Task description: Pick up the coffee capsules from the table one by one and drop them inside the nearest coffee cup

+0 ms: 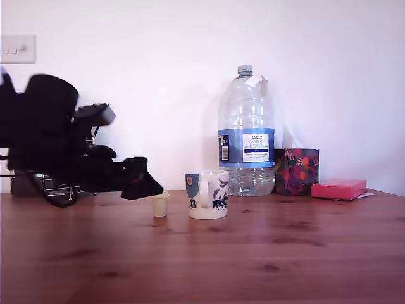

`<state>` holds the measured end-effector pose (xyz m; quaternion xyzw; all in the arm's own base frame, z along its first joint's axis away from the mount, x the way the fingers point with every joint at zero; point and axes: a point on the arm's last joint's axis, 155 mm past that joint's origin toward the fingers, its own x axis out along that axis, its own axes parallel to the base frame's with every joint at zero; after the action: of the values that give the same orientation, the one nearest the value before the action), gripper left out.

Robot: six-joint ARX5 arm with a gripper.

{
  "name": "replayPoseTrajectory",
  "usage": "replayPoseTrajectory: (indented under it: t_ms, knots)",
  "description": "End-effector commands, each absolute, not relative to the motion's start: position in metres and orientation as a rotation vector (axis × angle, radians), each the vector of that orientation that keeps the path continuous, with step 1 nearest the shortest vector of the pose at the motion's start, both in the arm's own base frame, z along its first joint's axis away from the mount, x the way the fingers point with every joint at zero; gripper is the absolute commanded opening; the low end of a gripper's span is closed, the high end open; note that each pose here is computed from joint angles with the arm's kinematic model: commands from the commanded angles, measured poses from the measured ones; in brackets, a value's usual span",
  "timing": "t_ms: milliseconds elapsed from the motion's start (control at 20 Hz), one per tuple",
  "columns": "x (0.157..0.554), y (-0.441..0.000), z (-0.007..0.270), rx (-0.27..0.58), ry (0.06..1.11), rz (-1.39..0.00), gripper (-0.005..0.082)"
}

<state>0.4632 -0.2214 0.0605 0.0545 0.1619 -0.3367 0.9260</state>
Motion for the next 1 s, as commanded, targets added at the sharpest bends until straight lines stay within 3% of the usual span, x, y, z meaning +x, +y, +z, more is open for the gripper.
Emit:
replayPoseTrajectory:
  t_ms: [0,350,500,750,850,950]
  knots:
    - [0.471,-0.225,0.055,0.119,0.337,-0.693,0.073]
    - [0.504,-0.232,0.033,0.122,0.427,-0.674,0.0728]
    - [0.507,-0.234,0.011,0.119,0.521,-0.682,0.0728]
    - [0.504,-0.233,-0.007,0.119,0.586,-0.682,0.0717]
    - [0.504,-0.233,-0.007,0.124,0.584,-0.683,0.0605]
    - [0.504,-0.233,-0.007,0.126,0.585,-0.684,0.0374]
